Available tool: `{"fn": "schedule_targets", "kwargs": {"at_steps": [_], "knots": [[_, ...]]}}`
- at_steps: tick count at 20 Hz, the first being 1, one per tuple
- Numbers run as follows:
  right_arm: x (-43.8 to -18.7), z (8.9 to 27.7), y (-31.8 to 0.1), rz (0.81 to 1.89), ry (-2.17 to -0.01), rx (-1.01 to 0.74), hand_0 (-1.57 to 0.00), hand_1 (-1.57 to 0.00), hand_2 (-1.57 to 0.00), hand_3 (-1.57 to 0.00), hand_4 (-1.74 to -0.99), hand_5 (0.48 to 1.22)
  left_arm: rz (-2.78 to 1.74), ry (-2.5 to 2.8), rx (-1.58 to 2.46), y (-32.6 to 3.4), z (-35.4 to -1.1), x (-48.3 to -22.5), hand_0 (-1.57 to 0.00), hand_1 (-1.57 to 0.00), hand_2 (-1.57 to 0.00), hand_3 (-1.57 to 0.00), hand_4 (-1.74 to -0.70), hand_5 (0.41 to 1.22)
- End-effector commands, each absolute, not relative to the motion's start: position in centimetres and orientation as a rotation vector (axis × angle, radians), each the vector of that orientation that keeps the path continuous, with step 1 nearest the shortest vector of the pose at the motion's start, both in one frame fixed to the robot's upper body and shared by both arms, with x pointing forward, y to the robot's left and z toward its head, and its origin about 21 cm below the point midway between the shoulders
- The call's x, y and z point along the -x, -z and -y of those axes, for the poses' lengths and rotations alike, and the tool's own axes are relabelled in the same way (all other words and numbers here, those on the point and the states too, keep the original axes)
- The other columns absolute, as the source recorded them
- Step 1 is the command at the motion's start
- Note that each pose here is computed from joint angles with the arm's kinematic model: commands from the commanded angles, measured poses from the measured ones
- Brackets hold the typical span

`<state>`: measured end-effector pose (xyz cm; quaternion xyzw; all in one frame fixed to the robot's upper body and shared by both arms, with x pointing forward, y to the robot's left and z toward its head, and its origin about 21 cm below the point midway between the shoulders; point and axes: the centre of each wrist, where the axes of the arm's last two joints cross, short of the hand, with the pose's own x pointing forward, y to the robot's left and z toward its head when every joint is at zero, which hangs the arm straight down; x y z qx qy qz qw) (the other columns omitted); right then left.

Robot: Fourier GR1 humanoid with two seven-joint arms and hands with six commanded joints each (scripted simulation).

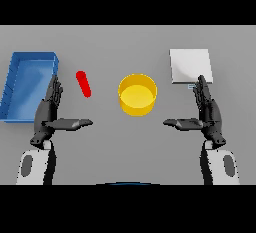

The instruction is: Pick up the red beaker and tilt it to pour out 1 green nut into yellow bowl. Pick up the yellow bowl and place it on the metallic measuring scale.

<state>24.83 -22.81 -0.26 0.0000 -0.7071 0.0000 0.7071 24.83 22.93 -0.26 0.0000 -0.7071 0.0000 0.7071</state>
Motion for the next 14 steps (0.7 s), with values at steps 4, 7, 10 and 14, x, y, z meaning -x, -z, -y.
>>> {"fn": "schedule_targets", "kwargs": {"at_steps": [4, 7, 10, 14], "knots": [[-24.8, 22.7, 0.3, 1.572, 0.0, 0.0, 0.0, 0.0, 0.0, 0.0, -1.167, 0.599, 1.576, -0.001, -0.003, 0.3, -23.5, -24.3, 0.0, 0.0, 0.0, 0.0, -1.15, 0.599], [-23.9, 23.1, 0.0, 1.646, -0.124, 0.125, 0.0, 0.0, 0.0, 0.0, -1.167, 0.599, 1.597, 0.073, -0.03, 0.0, -24.1, -22.9, 0.0, 0.0, 0.0, 0.0, -1.15, 0.599], [-22.5, 22.4, -0.4, 1.69, -0.265, 0.26, 0.0, 0.0, 0.0, 0.0, -1.16, 0.591, 1.604, 0.163, -0.065, -1.2, -24.4, -21.5, 0.0, 0.0, 0.0, 0.0, -1.16, 0.599], [-22.3, 22.3, -0.6, 1.672, -0.267, 0.263, 0.0, 0.0, 0.0, 0.0, -1.183, 0.596, 1.576, 0.2, -0.073, -1.4, -23.9, -21.2, 0.0, 0.0, 0.0, 0.0, -1.16, 0.603]]}}
